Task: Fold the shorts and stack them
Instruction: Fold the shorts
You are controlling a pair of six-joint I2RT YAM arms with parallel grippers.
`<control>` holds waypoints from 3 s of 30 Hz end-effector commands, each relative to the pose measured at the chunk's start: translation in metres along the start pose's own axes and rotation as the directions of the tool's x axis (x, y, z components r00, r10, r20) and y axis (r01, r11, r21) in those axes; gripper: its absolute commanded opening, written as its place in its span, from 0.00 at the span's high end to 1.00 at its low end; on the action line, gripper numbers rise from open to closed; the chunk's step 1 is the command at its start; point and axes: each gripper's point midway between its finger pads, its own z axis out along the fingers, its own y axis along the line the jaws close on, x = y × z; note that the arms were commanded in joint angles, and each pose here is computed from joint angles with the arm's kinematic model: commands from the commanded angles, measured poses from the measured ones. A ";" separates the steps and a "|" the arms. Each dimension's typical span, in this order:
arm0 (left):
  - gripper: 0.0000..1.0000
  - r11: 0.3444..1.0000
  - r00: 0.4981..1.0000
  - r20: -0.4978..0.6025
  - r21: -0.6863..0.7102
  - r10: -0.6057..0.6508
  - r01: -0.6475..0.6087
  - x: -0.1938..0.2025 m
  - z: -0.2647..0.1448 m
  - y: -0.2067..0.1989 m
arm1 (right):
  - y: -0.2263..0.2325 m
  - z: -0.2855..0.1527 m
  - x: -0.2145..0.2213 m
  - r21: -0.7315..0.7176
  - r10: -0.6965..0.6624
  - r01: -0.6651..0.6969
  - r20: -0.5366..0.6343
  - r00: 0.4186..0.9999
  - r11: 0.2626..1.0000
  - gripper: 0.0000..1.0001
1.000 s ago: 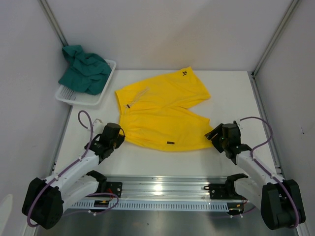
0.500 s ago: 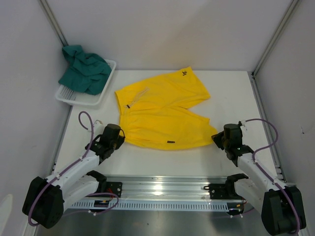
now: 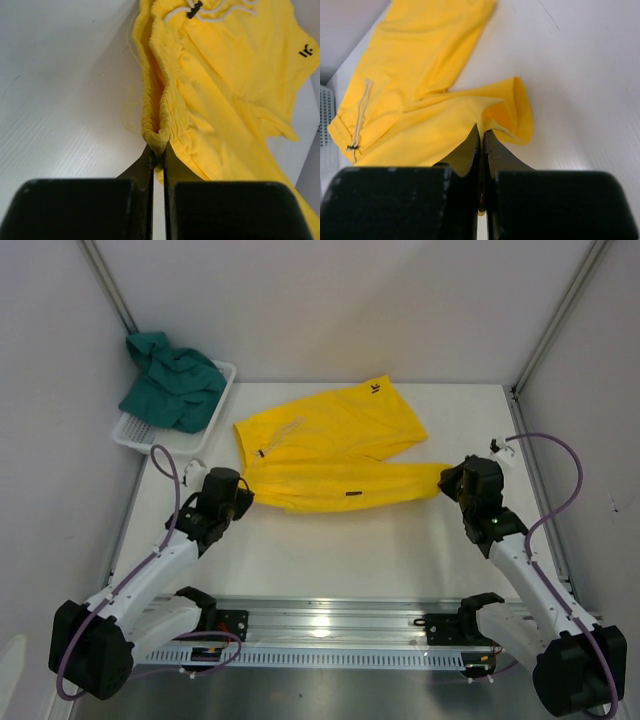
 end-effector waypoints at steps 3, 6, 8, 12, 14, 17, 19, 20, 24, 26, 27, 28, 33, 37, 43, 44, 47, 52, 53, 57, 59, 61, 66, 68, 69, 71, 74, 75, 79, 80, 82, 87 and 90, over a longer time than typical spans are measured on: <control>1.00 1.000 0.999 0.013 0.008 0.030 -0.030 -0.010 0.000 -0.012 | 0.056 -0.013 -0.028 -0.246 -0.252 0.273 0.113 0.961 0.930 1.00; 1.00 1.000 1.000 0.007 -0.007 0.019 -0.019 -0.003 0.005 0.002 | 0.034 -0.011 -0.003 -0.227 -0.268 0.276 0.066 0.961 0.934 1.00; 1.00 1.000 1.000 0.003 -0.013 0.017 -0.017 0.000 0.006 0.008 | 0.017 -0.007 0.009 -0.185 -0.240 0.239 0.020 0.971 0.953 1.00; 1.00 0.999 1.000 -0.003 -0.030 0.019 -0.019 0.004 0.006 0.017 | -0.022 -0.008 0.041 -0.063 -0.108 0.101 -0.128 0.986 0.993 1.00; 1.00 0.999 1.000 -0.002 -0.033 0.014 -0.014 0.004 0.005 0.019 | -0.030 -0.013 0.048 -0.019 -0.028 0.025 -0.145 0.989 0.999 1.00; 1.00 0.999 1.000 -0.011 -0.045 0.001 -0.001 0.006 0.003 0.024 | -0.043 -0.019 0.054 0.052 0.050 -0.043 -0.145 0.988 0.998 1.00; 1.00 0.997 1.000 -0.025 -0.074 -0.011 0.009 0.011 0.004 0.034 | -0.047 -0.022 0.056 0.073 0.065 -0.054 -0.156 0.986 0.996 1.00; 1.00 0.997 0.999 -0.032 -0.076 -0.021 0.018 0.013 0.003 0.034 | -0.045 -0.023 0.056 0.077 0.068 -0.056 -0.164 0.984 0.995 1.00; 1.00 0.992 0.995 -0.067 -0.111 -0.068 0.060 0.023 0.001 0.049 | -0.051 -0.022 0.061 0.153 0.055 -0.020 -0.226 0.973 0.988 1.00; 1.00 0.992 0.993 -0.084 -0.100 -0.083 0.075 0.025 -0.003 0.047 | -0.050 -0.021 0.055 0.170 0.043 -0.006 -0.215 0.976 0.985 1.00; 1.00 0.991 0.991 -0.090 -0.099 -0.096 0.087 0.026 -0.004 0.047 | -0.044 -0.020 0.045 0.159 0.029 0.002 -0.193 0.981 0.987 1.00; 1.00 0.991 0.990 -0.096 -0.091 -0.103 0.094 0.027 -0.005 0.045 | -0.041 -0.020 0.039 0.159 0.026 0.001 -0.173 0.985 0.987 1.00; 1.00 0.987 0.977 -0.145 -0.032 -0.159 0.156 0.031 -0.018 0.031 | -0.014 -0.021 -0.020 0.144 0.015 -0.014 -0.002 1.000 0.989 1.00; 1.00 0.985 0.968 -0.189 0.010 -0.168 0.173 0.046 -0.029 0.025 | -0.014 -0.028 -0.040 0.187 0.011 -0.020 0.048 0.999 0.982 1.00; 1.00 0.985 0.952 -0.269 0.046 -0.146 0.164 0.074 -0.042 0.025 | -0.025 -0.057 -0.057 0.191 0.019 -0.046 0.141 0.990 0.980 1.00; 1.00 0.984 0.951 -0.268 0.047 -0.156 0.174 0.075 -0.045 0.024 | -0.027 -0.064 -0.062 0.192 0.009 -0.040 0.157 0.987 0.981 1.00; 1.00 0.985 0.946 -0.285 0.038 -0.153 0.171 0.086 -0.054 0.028 | -0.028 -0.087 -0.080 0.168 0.015 -0.054 0.230 0.973 0.984 1.00; 1.00 0.986 0.936 -0.325 0.055 -0.134 0.160 0.103 -0.069 0.029 | -0.028 -0.102 -0.089 0.158 0.009 -0.051 0.253 0.967 0.986 1.00; 1.00 0.984 0.938 -0.318 0.062 -0.139 0.166 0.099 -0.072 0.023 | -0.024 -0.101 -0.090 0.142 0.013 -0.051 0.254 0.967 0.989 1.00; 1.00 0.989 0.975 -0.185 0.063 -0.120 0.134 0.066 -0.076 0.012 | -0.001 -0.091 -0.101 0.086 0.001 -0.024 0.258 0.966 0.996 1.00; 1.00 0.989 0.986 -0.129 0.084 -0.109 0.120 0.044 -0.087 -0.006 | 0.011 -0.078 -0.104 0.078 -0.005 -0.015 0.247 0.969 0.997 1.00; 1.00 0.992 0.992 -0.070 0.061 -0.105 0.109 0.026 -0.084 -0.011 | 0.024 -0.064 -0.108 0.080 -0.029 0.011 0.227 0.973 0.997 1.00; 1.00 0.987 0.992 -0.001 0.102 -0.128 0.127 -0.014 -0.083 -0.049 | 0.044 -0.034 -0.118 0.085 -0.046 0.028 0.214 0.976 0.996 1.00; 1.00 0.988 0.993 0.004 0.101 -0.117 0.116 -0.021 -0.078 -0.062 | 0.056 -0.027 -0.128 0.053 -0.039 0.028 0.226 0.973 0.998 1.00; 1.00 0.988 0.992 0.020 0.093 -0.125 0.123 -0.027 -0.074 -0.064 | 0.057 -0.019 -0.127 0.060 -0.043 0.031 0.216 0.976 0.998 1.00; 1.00 0.991 0.993 0.017 0.079 -0.114 0.112 -0.030 -0.066 -0.075 | 0.071 -0.014 -0.138 0.023 -0.039 0.035 0.234 0.971 0.999 1.00; 1.00 0.990 0.991 0.025 0.055 -0.134 0.133 -0.040 -0.052 -0.085 | 0.085 0.003 -0.139 -0.002 -0.053 0.054 0.212 0.976 0.999 1.00; 1.00 0.989 0.990 0.029 0.046 -0.139 0.137 -0.043 -0.048 -0.085 | 0.090 0.012 -0.140 0.001 -0.059 0.060 0.203 0.977 0.998 1.00; 1.00 0.981 0.978 0.070 0.030 -0.195 0.193 -0.060 -0.033 -0.083 | 0.111 0.041 -0.140 -0.041 -0.094 0.102 0.174 0.980 0.994 1.00; 1.00 0.974 0.971 0.085 0.033 -0.224 0.222 -0.067 -0.028 -0.082 | 0.116 0.055 -0.140 -0.036 -0.096 0.103 0.159 0.983 0.994 1.00; 1.00 0.968 0.964 0.089 0.033 -0.249 0.247 -0.072 -0.020 -0.081 | 0.121 0.068 -0.140 -0.036 -0.101 0.107 0.144 0.985 0.994 1.00; 1.00 0.957 0.951 0.117 -0.013 -0.287 0.290 -0.091 0.005 -0.079 | 0.133 0.108 -0.135 -0.021 -0.117 0.120 0.103 0.988 0.993 1.00; 1.00 0.953 0.949 0.110 -0.045 -0.295 0.301 -0.095 0.028 -0.082 | 0.135 0.133 -0.129 -0.003 -0.118 0.119 0.078 0.990 0.993 1.00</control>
